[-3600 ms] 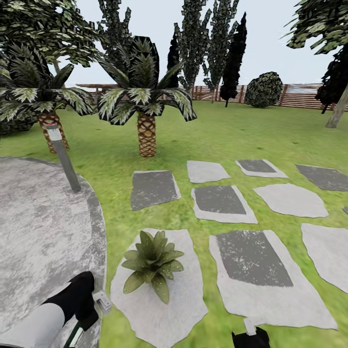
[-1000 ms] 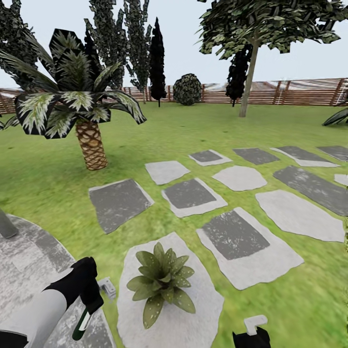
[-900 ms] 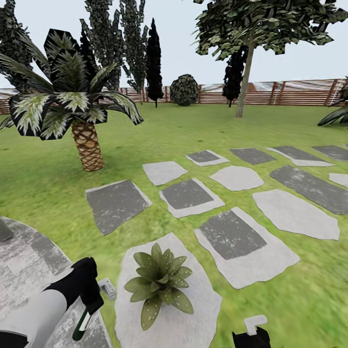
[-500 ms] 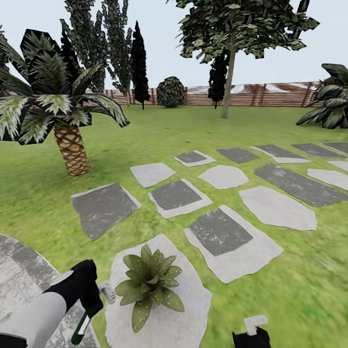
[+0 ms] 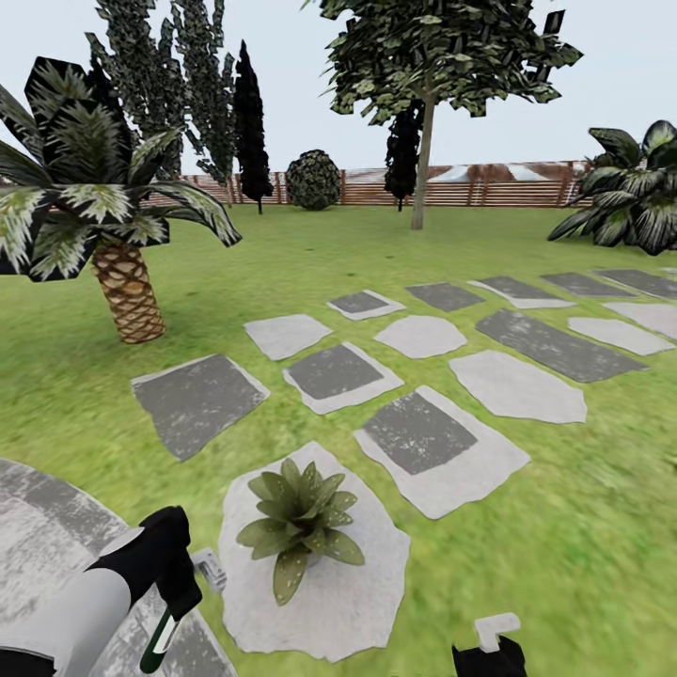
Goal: Pick up the pesticide atomizer in the garden and spray insectifuge to fully cover both potted plants in the garden.
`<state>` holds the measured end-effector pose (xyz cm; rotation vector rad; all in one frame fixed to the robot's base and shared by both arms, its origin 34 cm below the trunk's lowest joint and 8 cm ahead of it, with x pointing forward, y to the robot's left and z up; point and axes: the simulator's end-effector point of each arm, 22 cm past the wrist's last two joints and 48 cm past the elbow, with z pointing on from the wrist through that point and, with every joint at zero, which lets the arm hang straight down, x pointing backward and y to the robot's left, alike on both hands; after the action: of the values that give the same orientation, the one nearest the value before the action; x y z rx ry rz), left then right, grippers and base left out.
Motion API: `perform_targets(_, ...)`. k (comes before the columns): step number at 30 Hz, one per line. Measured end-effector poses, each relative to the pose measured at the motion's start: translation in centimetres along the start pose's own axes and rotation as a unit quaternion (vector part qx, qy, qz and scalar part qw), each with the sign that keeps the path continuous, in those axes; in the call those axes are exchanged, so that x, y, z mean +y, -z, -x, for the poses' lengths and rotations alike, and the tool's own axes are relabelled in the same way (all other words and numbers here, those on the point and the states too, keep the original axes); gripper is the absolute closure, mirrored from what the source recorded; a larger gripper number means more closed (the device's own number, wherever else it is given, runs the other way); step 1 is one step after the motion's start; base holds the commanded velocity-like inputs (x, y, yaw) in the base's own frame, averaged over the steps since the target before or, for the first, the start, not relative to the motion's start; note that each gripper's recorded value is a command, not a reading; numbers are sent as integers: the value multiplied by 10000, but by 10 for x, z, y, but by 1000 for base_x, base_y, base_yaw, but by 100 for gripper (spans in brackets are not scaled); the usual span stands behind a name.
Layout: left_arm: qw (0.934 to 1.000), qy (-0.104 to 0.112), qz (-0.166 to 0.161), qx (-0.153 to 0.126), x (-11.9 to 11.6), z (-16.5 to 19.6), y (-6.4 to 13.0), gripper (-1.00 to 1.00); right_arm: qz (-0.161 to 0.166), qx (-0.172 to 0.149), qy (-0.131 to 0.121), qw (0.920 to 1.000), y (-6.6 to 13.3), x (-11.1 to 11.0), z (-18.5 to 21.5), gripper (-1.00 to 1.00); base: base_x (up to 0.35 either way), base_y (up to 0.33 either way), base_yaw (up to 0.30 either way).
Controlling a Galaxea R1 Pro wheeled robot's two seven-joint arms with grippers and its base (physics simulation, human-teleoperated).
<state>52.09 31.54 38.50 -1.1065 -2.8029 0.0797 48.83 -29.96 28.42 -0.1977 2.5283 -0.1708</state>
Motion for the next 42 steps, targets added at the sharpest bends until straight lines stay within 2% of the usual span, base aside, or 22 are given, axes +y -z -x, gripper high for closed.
perform_targets(4, 10000, 16, -19, -11, -1, 1, -1, 100, 0, -1, 0, 10000, 0, 0, 0, -100, -4, 234, -262)
perform_targets(12, 10000, 26, -82, -23, -7, 1, -3, 100, -1, -1, -1, 10000, 0, 0, 0, -100, 0, 18, -252)
perform_targets(17, 9999, 36, -155, 45, -11, -4, -8, 100, 15, 2, -5, 10000, 0, 2, 0, -100, 0, 0, -26)
perform_targets(22, 9993, 6, -364, 61, -21, -4, -7, 100, 16, 0, -6, 10000, 0, 2, 0, -100, 0, 0, -85)
perform_targets(29, 9997, -11, -224, 34, -12, -4, -1, 100, 11, -25, -8, 10000, 1, 2, 3, -100, -92, 89, -217)
perform_targets(42, 9998, -2, -194, -5, -11, -3, 3, 100, 1, -79, -11, 10000, 2, 1, 8, -100, -182, 265, -223)
